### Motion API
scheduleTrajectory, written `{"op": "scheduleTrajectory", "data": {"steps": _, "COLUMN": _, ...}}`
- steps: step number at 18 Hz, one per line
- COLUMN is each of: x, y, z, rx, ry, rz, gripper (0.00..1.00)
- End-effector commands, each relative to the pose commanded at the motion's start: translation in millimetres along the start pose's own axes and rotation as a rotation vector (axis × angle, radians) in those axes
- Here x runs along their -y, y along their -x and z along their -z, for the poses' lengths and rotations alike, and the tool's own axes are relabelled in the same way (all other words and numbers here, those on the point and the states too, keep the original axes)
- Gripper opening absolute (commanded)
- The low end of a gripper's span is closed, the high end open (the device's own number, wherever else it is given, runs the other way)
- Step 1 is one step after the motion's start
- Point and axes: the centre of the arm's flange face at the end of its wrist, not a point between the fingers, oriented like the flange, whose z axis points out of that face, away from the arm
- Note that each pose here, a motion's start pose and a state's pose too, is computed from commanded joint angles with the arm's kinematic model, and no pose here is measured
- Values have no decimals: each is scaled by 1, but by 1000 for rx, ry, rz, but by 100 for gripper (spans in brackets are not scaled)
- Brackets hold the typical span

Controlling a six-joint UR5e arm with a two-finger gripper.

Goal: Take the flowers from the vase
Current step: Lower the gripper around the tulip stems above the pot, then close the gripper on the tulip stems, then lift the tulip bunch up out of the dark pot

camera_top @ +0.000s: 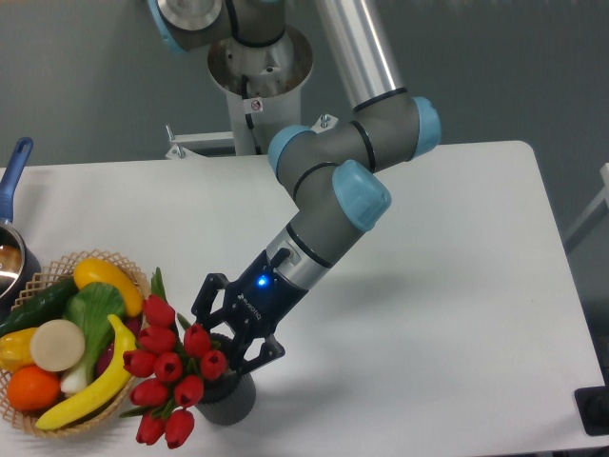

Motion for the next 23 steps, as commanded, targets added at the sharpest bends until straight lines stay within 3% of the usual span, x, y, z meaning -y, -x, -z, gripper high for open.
{"op": "scheduleTrajectory", "data": {"steps": 4, "x": 2, "y": -1, "z": 1, "rx": 0, "ry": -4, "rz": 5, "gripper": 41}}
{"op": "scheduleTrajectory", "data": {"steps": 11, "x": 13, "y": -4, "z": 10, "rx": 10, "ry": -13, "rz": 24, "gripper": 40}}
{"op": "scheduleTrajectory", "data": {"steps": 16, "x": 29, "y": -8, "z": 25, "rx": -10, "ry": -94, "rz": 57, "gripper": 40}}
{"op": "scheduleTrajectory", "data": {"steps": 23, "x": 70, "y": -15, "z": 55, "rx": 27, "ry": -121, "rz": 106, "gripper": 41}}
